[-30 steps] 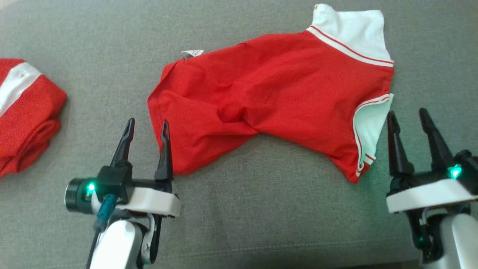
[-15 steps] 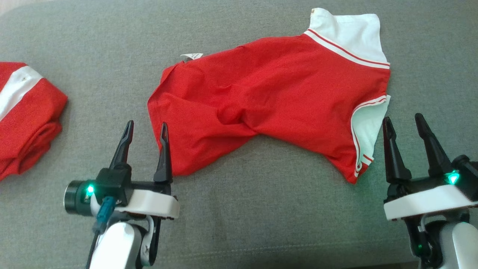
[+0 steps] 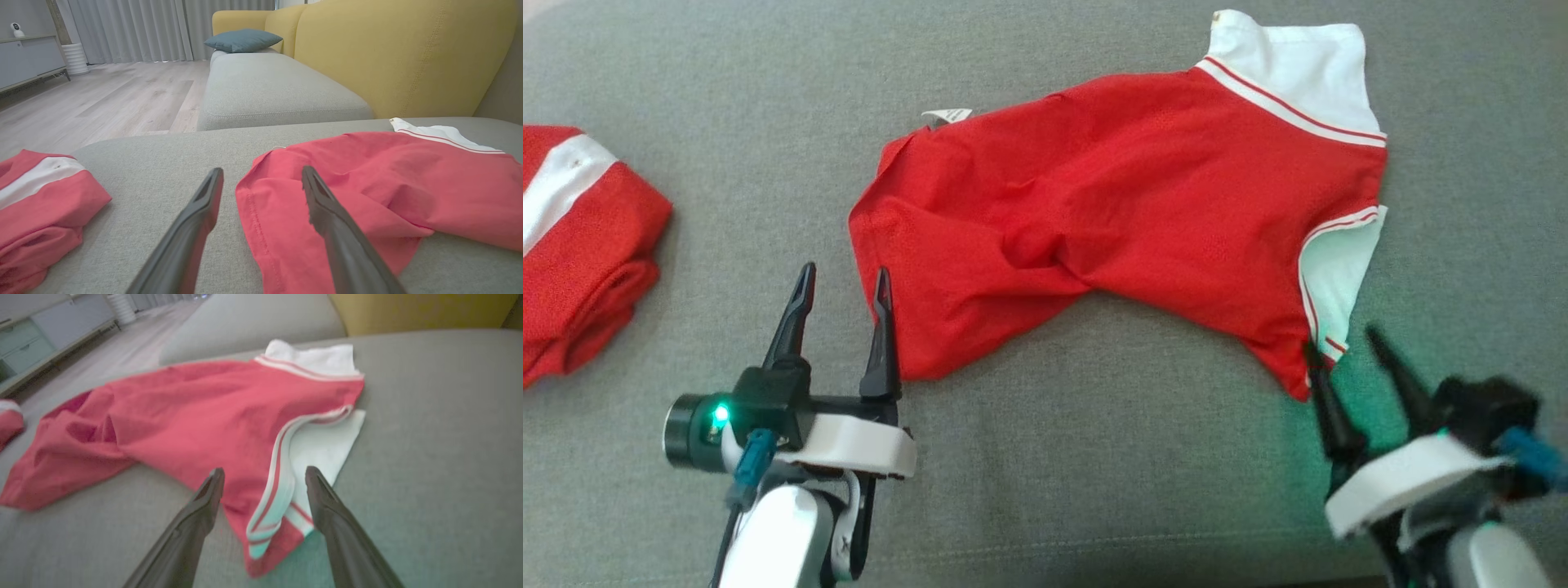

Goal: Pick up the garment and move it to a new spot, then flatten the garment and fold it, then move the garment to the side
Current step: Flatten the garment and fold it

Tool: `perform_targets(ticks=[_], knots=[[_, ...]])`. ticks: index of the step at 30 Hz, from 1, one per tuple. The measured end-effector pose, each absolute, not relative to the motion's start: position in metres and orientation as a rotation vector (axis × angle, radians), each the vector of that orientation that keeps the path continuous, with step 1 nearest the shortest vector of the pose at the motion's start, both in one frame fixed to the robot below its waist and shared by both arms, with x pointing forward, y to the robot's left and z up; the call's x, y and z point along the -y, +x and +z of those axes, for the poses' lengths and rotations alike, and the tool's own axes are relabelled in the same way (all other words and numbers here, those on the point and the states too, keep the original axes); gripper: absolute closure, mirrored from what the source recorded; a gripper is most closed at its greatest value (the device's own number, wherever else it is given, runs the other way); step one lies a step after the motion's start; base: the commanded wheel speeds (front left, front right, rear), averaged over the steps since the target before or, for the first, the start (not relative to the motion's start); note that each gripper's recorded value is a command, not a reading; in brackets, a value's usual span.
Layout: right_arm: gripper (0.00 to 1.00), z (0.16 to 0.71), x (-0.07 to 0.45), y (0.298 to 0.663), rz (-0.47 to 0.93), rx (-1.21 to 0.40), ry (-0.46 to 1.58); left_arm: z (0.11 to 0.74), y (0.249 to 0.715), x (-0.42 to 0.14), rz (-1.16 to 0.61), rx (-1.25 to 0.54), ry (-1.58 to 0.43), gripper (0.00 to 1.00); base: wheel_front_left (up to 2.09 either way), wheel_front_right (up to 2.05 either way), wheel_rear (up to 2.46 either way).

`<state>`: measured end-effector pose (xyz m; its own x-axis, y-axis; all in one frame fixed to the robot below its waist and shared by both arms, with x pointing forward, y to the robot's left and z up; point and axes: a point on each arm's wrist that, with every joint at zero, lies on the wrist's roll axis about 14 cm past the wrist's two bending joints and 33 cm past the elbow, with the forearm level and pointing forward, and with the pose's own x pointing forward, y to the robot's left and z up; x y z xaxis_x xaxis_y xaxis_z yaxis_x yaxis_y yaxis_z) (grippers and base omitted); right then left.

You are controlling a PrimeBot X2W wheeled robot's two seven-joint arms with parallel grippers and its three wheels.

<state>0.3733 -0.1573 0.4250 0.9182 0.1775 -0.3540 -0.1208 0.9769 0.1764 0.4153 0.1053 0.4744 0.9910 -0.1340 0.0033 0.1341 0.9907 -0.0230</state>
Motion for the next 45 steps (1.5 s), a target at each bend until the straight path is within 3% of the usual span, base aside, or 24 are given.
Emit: perform_targets(ticks=[4,10,11,13,18,25,34,37,45], knots=[[0.00,0.391,0.151,0.355,0.161,-0.507,0.165,0.469,0.417,-0.106,-0.132,-0.011,-0.025,0.00,0.00,0.00,0.00],[0.00,0.376,0.146,0.361,0.166,-0.545,0.174,0.464,0.421,-0.106,-0.131,-0.024,-0.027,0.00,0.00,0.00,0.00],[0.29,0.375,0.145,0.363,0.170,-0.544,0.174,0.465,0.423,-0.105,-0.132,-0.020,-0.027,0.00,0.00,0.00,0.00],[1.00,0.379,0.143,0.369,0.174,-0.519,0.176,0.466,0.425,-0.105,-0.132,-0.013,-0.027,0.00,0.00,0.00,0.00],[1.00,0.401,0.140,0.381,0.184,-0.410,0.186,0.466,0.426,-0.105,-0.134,-0.012,-0.028,0.00,0.00,0.00,0.00],[1.00,0.485,0.145,0.400,0.228,-0.131,0.137,0.471,0.427,-0.098,-0.152,0.001,-0.033,0.00,0.00,0.00,0.00],[1.00,0.569,0.156,0.421,0.253,0.072,0.050,0.473,0.427,-0.094,-0.160,0.006,-0.036,0.00,0.00,0.00,0.00],[1.00,0.574,0.166,0.438,0.243,0.077,0.033,0.470,0.427,-0.098,-0.150,-0.002,-0.036,0.00,0.00,0.00,0.00],[1.00,0.522,0.185,0.486,0.219,-0.065,0.058,0.461,0.438,-0.104,-0.127,-0.016,-0.042,0.00,0.00,0.00,0.00]])
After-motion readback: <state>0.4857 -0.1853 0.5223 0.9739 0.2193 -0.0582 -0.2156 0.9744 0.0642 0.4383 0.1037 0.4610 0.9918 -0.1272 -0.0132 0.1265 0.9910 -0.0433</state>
